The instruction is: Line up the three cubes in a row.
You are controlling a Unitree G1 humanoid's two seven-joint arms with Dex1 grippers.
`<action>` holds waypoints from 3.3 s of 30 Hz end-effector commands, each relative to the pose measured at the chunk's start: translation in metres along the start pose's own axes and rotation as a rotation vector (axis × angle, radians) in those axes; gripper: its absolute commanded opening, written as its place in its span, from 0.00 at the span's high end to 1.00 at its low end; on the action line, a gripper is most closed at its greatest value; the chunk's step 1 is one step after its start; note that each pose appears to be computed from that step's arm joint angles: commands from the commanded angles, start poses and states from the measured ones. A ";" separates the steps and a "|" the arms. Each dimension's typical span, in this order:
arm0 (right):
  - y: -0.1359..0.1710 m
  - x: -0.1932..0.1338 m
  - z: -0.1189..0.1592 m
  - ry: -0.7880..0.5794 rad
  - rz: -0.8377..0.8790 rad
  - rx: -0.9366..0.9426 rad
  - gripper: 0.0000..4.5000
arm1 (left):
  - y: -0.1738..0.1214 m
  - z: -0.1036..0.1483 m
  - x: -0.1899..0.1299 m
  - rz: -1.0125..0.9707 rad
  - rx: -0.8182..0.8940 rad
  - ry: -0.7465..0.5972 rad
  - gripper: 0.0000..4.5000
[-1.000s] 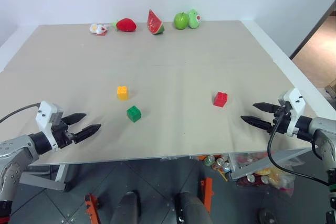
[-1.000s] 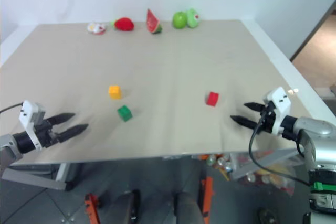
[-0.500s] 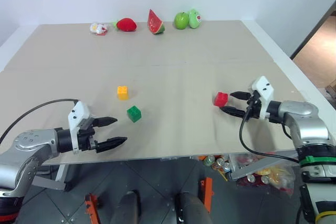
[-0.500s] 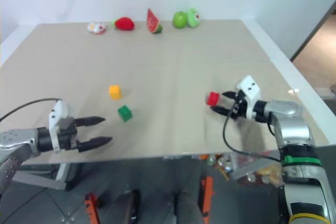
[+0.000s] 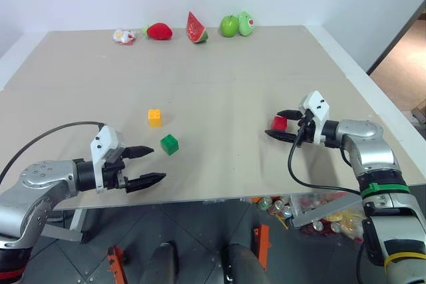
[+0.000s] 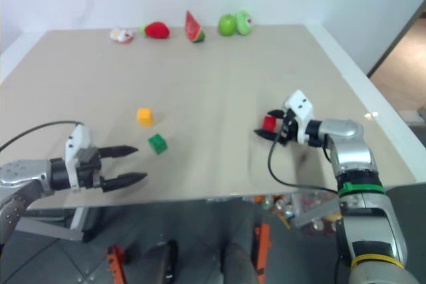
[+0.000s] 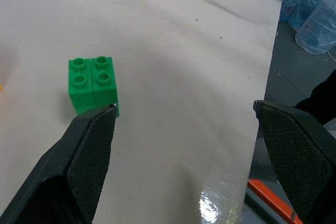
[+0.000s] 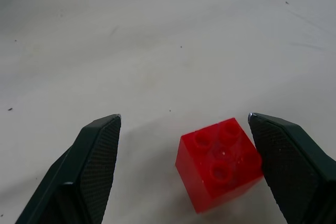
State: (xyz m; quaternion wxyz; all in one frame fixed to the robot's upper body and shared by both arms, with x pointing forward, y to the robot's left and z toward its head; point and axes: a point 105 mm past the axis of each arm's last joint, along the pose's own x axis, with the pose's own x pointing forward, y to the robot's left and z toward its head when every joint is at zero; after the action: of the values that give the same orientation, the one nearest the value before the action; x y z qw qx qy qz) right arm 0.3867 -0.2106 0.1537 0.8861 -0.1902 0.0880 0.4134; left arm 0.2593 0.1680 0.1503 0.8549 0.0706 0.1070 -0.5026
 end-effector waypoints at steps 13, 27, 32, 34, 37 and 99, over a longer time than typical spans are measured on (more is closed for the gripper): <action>-0.020 -0.012 0.040 -0.136 -0.036 -0.023 0.11 | -0.005 0.011 -0.007 0.035 0.007 -0.051 0.05; -0.011 -0.011 -0.001 0.029 -0.016 -0.071 0.11 | -0.006 0.015 -0.005 0.026 -0.004 -0.062 0.05; -0.010 -0.005 -0.003 0.030 -0.016 -0.074 0.11 | -0.005 0.016 -0.005 0.027 -0.002 -0.062 0.05; -0.010 -0.002 -0.003 0.027 -0.014 -0.073 0.11 | -0.005 0.017 -0.005 0.028 -0.003 -0.065 0.05; -0.010 0.000 0.000 0.013 -0.010 -0.071 0.11 | -0.006 0.017 -0.005 0.028 -0.006 -0.067 0.05; 0.048 -0.003 0.016 0.045 0.501 -0.127 0.72 | 0.004 0.004 -0.018 -0.047 -0.080 0.027 0.03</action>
State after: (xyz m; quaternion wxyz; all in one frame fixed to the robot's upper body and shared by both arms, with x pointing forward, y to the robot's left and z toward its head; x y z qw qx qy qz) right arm 0.3516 -0.1838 0.1462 0.7609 -0.2149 0.1417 0.5956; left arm 0.2569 0.1868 0.1505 0.8441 0.0324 0.1560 -0.5120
